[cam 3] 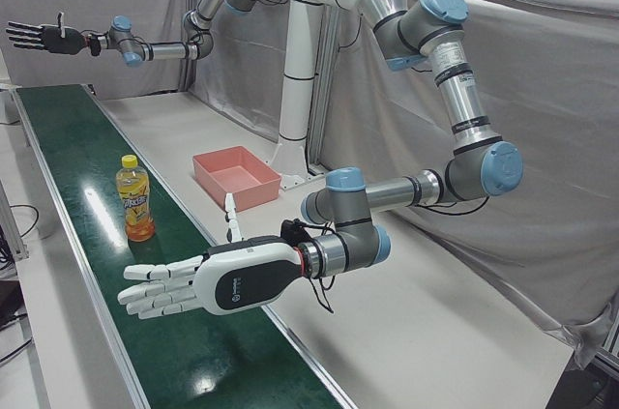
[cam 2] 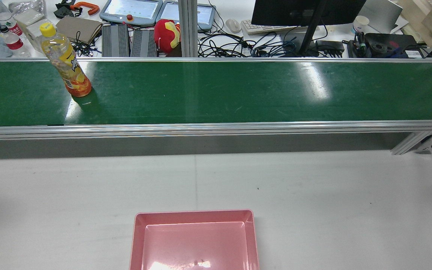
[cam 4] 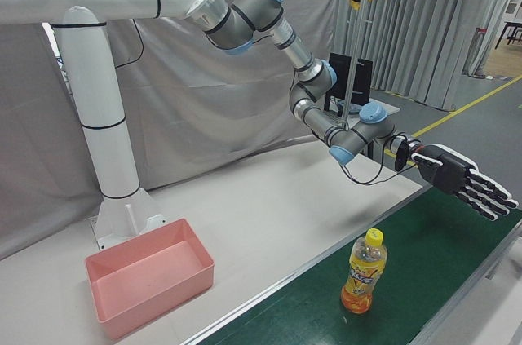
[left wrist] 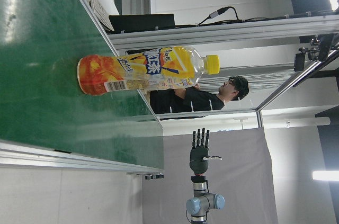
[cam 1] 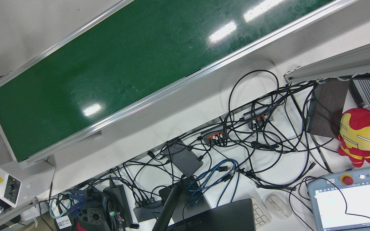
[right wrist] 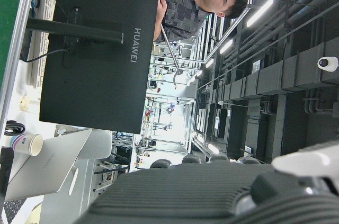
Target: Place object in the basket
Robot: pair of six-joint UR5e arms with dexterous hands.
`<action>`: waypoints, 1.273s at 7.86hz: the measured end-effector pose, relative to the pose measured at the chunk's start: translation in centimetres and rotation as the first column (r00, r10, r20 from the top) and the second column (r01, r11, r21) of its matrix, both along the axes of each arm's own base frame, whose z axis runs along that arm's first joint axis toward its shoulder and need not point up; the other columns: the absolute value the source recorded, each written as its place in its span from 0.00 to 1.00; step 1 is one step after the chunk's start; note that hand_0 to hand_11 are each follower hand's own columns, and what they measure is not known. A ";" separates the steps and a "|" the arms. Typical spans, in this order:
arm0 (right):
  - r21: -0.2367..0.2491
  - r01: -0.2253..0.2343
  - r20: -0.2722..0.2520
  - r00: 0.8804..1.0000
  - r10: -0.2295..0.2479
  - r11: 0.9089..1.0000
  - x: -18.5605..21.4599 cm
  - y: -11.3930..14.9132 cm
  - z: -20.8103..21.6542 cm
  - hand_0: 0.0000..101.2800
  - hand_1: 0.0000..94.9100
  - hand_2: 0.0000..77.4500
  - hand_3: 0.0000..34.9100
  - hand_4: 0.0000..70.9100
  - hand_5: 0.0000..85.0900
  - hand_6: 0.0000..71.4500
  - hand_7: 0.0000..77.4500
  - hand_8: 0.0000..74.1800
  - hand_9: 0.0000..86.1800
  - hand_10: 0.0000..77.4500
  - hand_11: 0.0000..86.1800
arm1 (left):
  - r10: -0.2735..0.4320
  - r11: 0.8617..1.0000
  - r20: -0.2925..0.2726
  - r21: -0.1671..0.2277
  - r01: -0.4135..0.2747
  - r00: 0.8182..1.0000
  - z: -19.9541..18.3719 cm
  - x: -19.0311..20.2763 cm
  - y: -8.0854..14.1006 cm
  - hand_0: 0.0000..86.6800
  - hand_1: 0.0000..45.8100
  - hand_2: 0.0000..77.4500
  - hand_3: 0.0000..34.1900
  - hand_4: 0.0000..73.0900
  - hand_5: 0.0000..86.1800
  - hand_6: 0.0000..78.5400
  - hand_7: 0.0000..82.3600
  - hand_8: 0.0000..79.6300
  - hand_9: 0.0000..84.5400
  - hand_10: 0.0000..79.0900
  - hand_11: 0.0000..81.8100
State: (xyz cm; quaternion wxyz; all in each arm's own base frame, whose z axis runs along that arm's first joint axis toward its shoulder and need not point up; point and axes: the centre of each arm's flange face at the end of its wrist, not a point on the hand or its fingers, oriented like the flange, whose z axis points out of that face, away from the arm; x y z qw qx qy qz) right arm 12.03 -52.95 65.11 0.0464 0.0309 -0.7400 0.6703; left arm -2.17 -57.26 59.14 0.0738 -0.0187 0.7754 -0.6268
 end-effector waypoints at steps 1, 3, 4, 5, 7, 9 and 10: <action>0.000 0.000 0.000 1.000 0.000 1.000 0.0 0.0 0.0 0.00 0.00 0.01 0.01 0.00 0.00 0.00 0.01 0.00 0.00 0.00 0.00 | 0.000 1.000 0.000 0.000 0.000 1.000 0.0 0.0 0.0 0.54 0.04 0.01 0.00 0.01 0.16 0.01 0.01 0.02 0.05 0.06 0.07; 0.000 0.000 0.000 1.000 0.000 1.000 0.0 0.0 0.0 0.00 0.00 0.01 0.01 0.00 0.00 0.00 0.01 0.00 0.00 0.00 0.00 | -0.005 1.000 -0.001 0.007 0.005 1.000 -0.2 -0.3 0.0 0.48 0.02 0.01 0.00 0.01 0.21 0.01 0.01 0.03 0.05 0.03 0.06; 0.001 -0.001 0.000 1.000 0.001 1.000 0.1 0.0 0.0 0.00 0.00 0.01 0.01 0.00 0.00 0.00 0.01 0.00 0.00 0.00 0.00 | -0.007 1.000 -0.002 0.011 0.007 1.000 -0.4 -0.4 0.0 0.48 0.02 0.01 0.00 0.01 0.23 0.01 0.01 0.03 0.05 0.06 0.09; 0.001 -0.001 0.000 1.000 0.001 1.000 0.0 0.0 0.0 0.00 0.00 0.01 0.01 0.00 0.00 0.00 0.01 0.00 0.00 0.00 0.00 | -0.012 1.000 -0.005 0.022 0.012 1.000 -0.7 -0.6 -0.1 0.48 0.02 0.01 0.00 0.01 0.25 0.01 0.01 0.03 0.05 0.06 0.09; 0.001 0.000 0.001 1.000 0.000 1.000 0.0 0.0 0.0 0.00 0.00 0.01 0.01 0.00 0.00 0.00 0.01 0.00 0.00 0.00 0.00 | -0.016 0.998 -0.014 0.065 0.017 1.000 -1.0 -0.8 -0.2 0.52 0.01 0.01 0.00 0.01 0.28 0.01 0.01 0.01 0.03 0.11 0.15; 0.001 0.000 0.001 1.000 0.000 1.000 0.0 0.0 -0.1 0.00 0.00 0.00 0.01 0.00 0.00 0.00 0.01 0.00 0.00 0.00 0.00 | -0.012 0.996 0.002 0.093 0.011 1.000 -0.9 -0.2 0.0 0.54 0.01 0.01 0.00 0.01 0.28 0.01 0.01 0.03 0.05 0.11 0.18; 0.001 0.000 0.001 1.000 0.000 1.000 0.0 0.0 -0.1 0.00 0.00 0.01 0.01 0.00 0.00 0.00 0.01 0.00 0.00 0.00 0.00 | -0.004 0.995 0.022 0.104 0.002 1.000 -1.1 0.6 0.1 0.67 0.30 0.00 0.00 0.01 0.30 0.01 0.01 0.05 0.06 0.12 0.18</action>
